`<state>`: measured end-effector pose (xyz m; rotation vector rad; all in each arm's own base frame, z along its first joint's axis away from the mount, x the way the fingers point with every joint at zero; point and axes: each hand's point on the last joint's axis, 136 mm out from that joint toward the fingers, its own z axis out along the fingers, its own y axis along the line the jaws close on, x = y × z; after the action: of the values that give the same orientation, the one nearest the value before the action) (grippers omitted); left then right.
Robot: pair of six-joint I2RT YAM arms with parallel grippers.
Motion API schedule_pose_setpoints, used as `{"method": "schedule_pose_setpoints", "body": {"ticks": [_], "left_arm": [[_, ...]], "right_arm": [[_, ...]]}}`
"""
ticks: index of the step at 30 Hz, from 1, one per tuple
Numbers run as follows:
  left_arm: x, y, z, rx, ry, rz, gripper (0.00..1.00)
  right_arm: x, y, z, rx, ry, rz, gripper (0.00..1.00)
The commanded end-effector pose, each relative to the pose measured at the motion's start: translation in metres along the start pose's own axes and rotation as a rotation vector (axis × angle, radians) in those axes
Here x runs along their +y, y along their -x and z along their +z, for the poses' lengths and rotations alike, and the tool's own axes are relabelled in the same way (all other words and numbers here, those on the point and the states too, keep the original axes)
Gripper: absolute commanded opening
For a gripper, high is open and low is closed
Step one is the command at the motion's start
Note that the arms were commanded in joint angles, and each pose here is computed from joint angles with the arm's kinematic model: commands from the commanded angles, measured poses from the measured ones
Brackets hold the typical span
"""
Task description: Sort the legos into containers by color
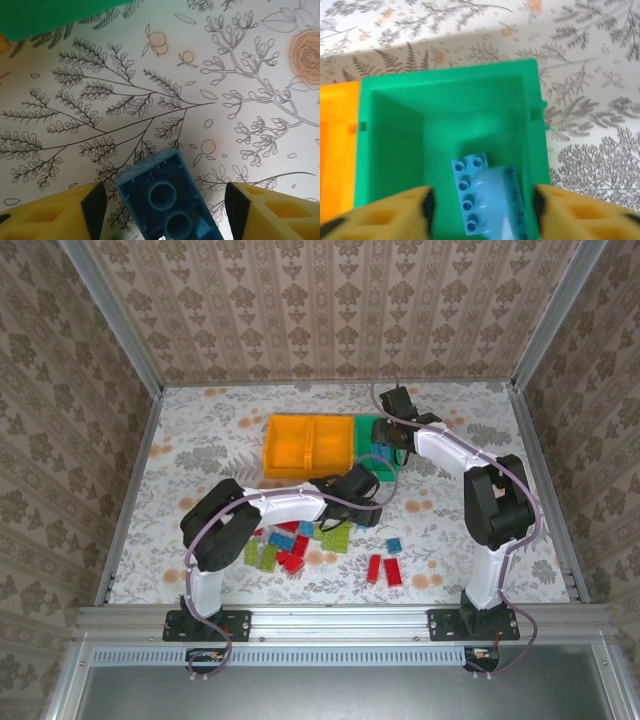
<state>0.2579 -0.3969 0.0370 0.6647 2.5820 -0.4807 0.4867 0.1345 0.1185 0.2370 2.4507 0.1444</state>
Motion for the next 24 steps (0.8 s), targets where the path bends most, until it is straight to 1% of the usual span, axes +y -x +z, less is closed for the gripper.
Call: {"method": "schedule_pose_setpoints", "body": {"ticks": [1, 3, 6, 8, 11, 14, 15, 20, 24], "left_arm": [[-0.007, 0.006, -0.002, -0.008, -0.005, -0.036, 0.66], [-0.008, 0.007, 0.000, -0.008, -0.007, -0.035, 0.64], [-0.007, 0.005, 0.003, 0.003, -0.001, -0.033, 0.57], [-0.007, 0.005, 0.004, 0.004, 0.000, -0.033, 0.51], [-0.007, 0.004, 0.004, 0.003, -0.002, -0.031, 0.39], [-0.008, 0.007, 0.001, -0.005, -0.004, -0.024, 0.28], [-0.007, 0.008, 0.000, -0.009, -0.003, -0.024, 0.26], [-0.004, 0.019, -0.013, -0.042, -0.001, -0.026, 0.23], [-0.004, 0.033, -0.026, -0.069, -0.010, -0.020, 0.26]], "right_arm": [[0.006, 0.015, -0.012, -0.027, 0.041, -0.007, 0.65], [0.005, 0.016, -0.021, -0.036, 0.053, 0.002, 0.70], [0.001, 0.016, -0.041, -0.061, 0.062, 0.016, 0.79], [-0.006, 0.014, -0.054, -0.074, 0.060, 0.029, 0.81], [-0.022, 0.001, -0.071, -0.073, 0.043, 0.039, 0.84], [-0.040, -0.021, -0.081, -0.042, 0.008, 0.029, 0.87], [-0.047, -0.028, -0.084, -0.035, -0.006, 0.026, 0.87], [-0.078, -0.062, -0.099, -0.029, -0.032, 0.051, 0.89], [-0.094, -0.086, -0.110, -0.029, -0.046, 0.064, 0.90]]}}
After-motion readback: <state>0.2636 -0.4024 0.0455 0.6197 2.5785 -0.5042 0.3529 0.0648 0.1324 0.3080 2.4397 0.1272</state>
